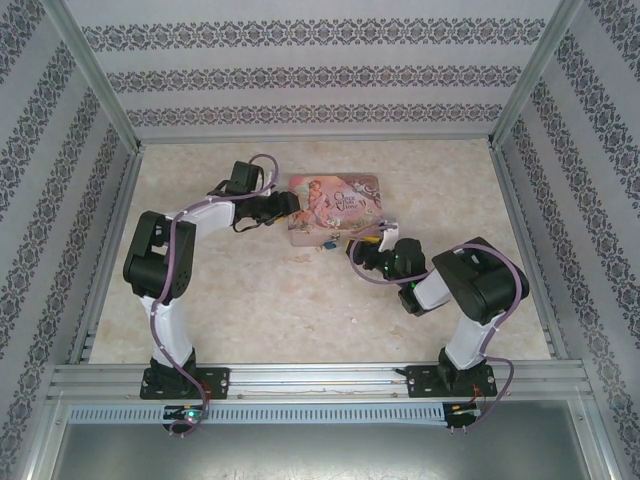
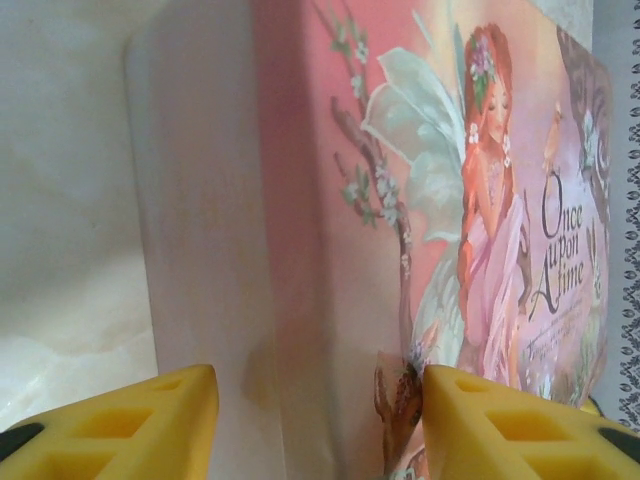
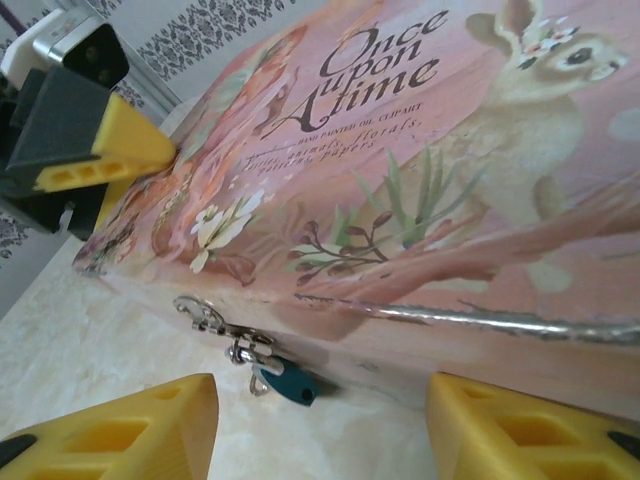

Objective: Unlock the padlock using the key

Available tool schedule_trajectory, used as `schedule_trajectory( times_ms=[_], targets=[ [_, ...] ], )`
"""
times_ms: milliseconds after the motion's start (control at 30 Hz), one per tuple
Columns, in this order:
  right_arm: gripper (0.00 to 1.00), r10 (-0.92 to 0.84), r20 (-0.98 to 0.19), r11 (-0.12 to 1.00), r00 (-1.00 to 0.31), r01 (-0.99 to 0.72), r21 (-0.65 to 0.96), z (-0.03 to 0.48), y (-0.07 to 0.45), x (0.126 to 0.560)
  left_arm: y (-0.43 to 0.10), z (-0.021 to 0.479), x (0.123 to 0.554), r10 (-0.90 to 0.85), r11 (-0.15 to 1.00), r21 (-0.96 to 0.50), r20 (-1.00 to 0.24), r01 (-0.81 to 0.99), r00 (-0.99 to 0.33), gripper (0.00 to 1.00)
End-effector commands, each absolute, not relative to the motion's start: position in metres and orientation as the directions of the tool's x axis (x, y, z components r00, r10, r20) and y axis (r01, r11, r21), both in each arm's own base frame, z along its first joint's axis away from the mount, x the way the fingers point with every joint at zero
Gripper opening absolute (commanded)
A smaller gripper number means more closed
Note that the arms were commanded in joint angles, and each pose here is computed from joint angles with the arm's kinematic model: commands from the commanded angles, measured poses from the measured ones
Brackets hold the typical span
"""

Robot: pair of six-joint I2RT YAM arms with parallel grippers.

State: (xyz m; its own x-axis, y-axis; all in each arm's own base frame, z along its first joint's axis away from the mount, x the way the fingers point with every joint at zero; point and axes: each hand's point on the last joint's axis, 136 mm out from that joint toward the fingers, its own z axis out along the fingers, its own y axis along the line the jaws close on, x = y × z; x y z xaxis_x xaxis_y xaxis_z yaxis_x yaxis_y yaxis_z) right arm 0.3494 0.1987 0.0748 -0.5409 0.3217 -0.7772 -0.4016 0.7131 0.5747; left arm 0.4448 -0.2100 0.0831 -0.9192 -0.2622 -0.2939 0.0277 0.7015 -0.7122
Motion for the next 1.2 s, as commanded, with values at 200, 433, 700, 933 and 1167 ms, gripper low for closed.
schedule_trajectory(
  times_ms=[200,433,700,933,1167],
  targets=[
    [0.67,0.338,-0.782,0.636,-0.524,-0.486,0.600,0.107,0.204,0.373,-0.194,0.024,0.382,-0.281,0.765,-0.625,-0.102,-0.158,-0.954,0.54],
    [0.70,0.337,-0.780,0.620,-0.527,-0.499,0.605,0.110,0.205,0.386,-0.191,0.029,0.371,-0.299,0.756,-0.632,-0.103,-0.169,-0.949,0.54],
    [0.73,0.340,-0.784,0.627,-0.520,-0.496,0.601,0.111,0.201,0.386,-0.189,0.054,0.379,-0.315,0.754,-0.642,-0.171,-0.137,-0.934,0.55],
    [0.82,0.344,-0.784,0.649,-0.517,-0.473,0.597,0.114,0.185,0.374,-0.182,0.095,0.391,-0.341,0.759,-0.646,-0.283,-0.085,-0.896,0.58],
    [0.86,0.343,-0.769,0.626,-0.539,-0.479,0.615,0.117,0.179,0.355,-0.167,0.139,0.390,-0.327,0.798,-0.602,-0.419,-0.011,-0.847,0.57]
  ],
)
